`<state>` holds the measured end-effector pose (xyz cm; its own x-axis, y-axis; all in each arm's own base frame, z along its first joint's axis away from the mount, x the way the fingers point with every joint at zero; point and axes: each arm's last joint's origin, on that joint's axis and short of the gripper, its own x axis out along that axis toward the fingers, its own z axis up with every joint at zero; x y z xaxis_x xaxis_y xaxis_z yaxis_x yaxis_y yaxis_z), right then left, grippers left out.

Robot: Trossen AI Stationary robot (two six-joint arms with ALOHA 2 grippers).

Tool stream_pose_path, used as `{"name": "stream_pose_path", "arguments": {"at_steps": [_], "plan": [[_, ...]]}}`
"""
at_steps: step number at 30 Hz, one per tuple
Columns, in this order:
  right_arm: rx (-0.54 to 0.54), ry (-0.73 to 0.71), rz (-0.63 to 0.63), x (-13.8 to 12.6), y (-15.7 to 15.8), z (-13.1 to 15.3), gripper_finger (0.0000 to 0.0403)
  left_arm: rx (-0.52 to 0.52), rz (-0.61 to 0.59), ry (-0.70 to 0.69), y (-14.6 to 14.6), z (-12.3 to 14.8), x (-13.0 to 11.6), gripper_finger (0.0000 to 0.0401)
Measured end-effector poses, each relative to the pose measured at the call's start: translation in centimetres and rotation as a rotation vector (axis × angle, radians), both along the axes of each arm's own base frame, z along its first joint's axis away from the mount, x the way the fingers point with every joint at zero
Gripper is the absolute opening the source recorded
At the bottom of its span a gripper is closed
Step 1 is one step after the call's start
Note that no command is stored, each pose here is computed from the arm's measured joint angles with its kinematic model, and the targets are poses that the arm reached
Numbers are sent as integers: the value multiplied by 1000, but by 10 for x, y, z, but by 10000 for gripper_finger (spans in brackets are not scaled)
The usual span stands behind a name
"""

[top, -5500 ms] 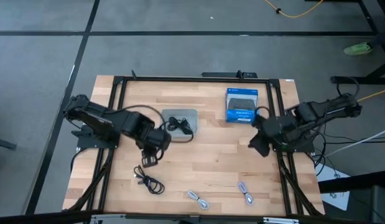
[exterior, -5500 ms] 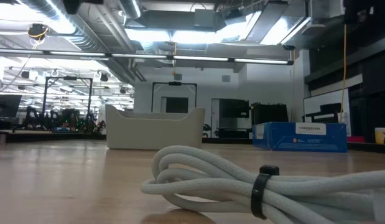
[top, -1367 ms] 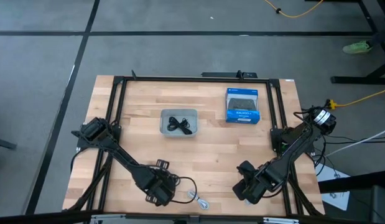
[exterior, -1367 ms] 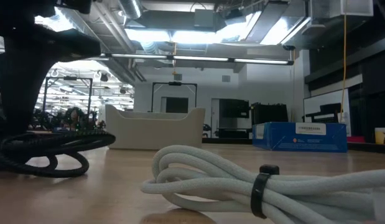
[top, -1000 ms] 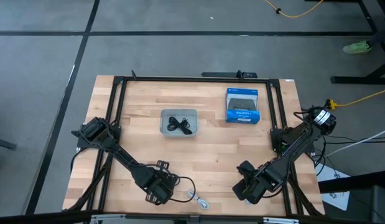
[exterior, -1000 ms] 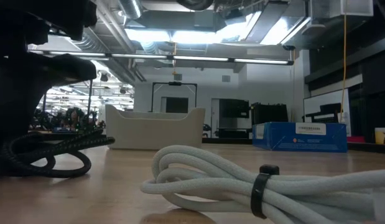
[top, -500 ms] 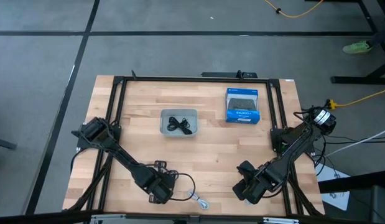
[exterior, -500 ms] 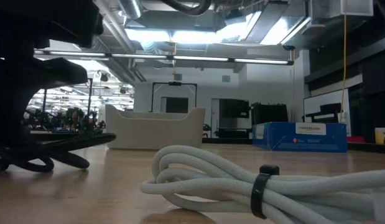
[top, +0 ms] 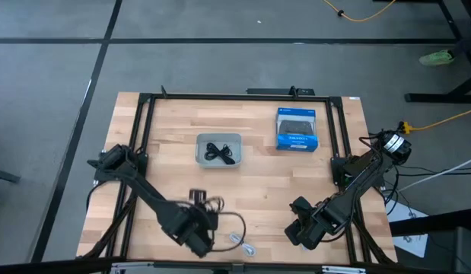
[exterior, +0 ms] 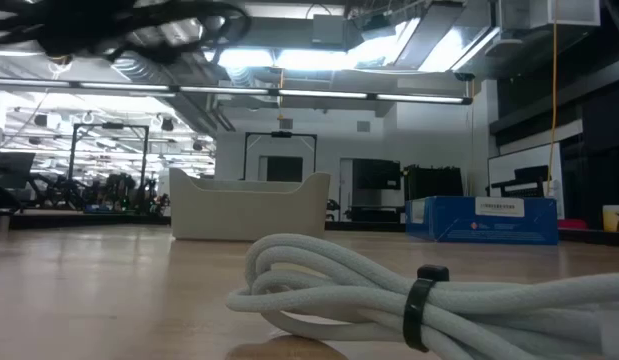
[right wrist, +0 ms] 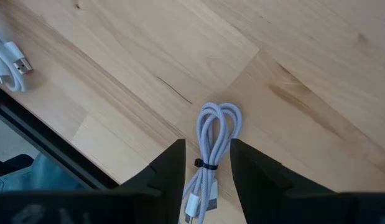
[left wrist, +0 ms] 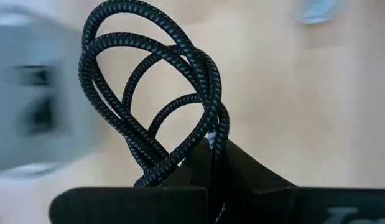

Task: Pick and place USB-C Cables
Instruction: Put the black charger cable into the gray container, then put the purple charger cable into the gray container

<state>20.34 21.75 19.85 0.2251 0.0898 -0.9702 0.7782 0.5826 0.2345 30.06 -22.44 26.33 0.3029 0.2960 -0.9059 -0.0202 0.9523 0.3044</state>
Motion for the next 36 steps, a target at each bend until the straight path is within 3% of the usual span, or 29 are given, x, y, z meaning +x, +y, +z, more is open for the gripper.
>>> {"name": "stream_pose_path", "arguments": {"at_steps": [3, 8, 14, 20, 23, 31, 36], "plan": [[0, 0, 0, 0, 0, 0, 129, 110, 17, 75, 28, 21, 5, 5], [0, 0, 0, 0, 0, 0, 129, 175, 3, 206, 90, 24, 32, 5], [7, -7, 0, 1, 1, 0, 129, 161, 28, 244, 175, 7, 64, 4], [10, -9, 5, 0, 1, 0, 129, 77, 144, 262, 232, -12, 69, 19], [10, -9, 6, 1, 1, 0, 129, 75, 171, 261, 244, -22, 69, 50], [11, -10, 5, 0, 1, 0, 129, 93, 74, 197, 240, -24, 78, 98], [20, -17, 6, 1, 2, 1, 129, 69, 189, 257, 233, -19, 68, 99]]}}
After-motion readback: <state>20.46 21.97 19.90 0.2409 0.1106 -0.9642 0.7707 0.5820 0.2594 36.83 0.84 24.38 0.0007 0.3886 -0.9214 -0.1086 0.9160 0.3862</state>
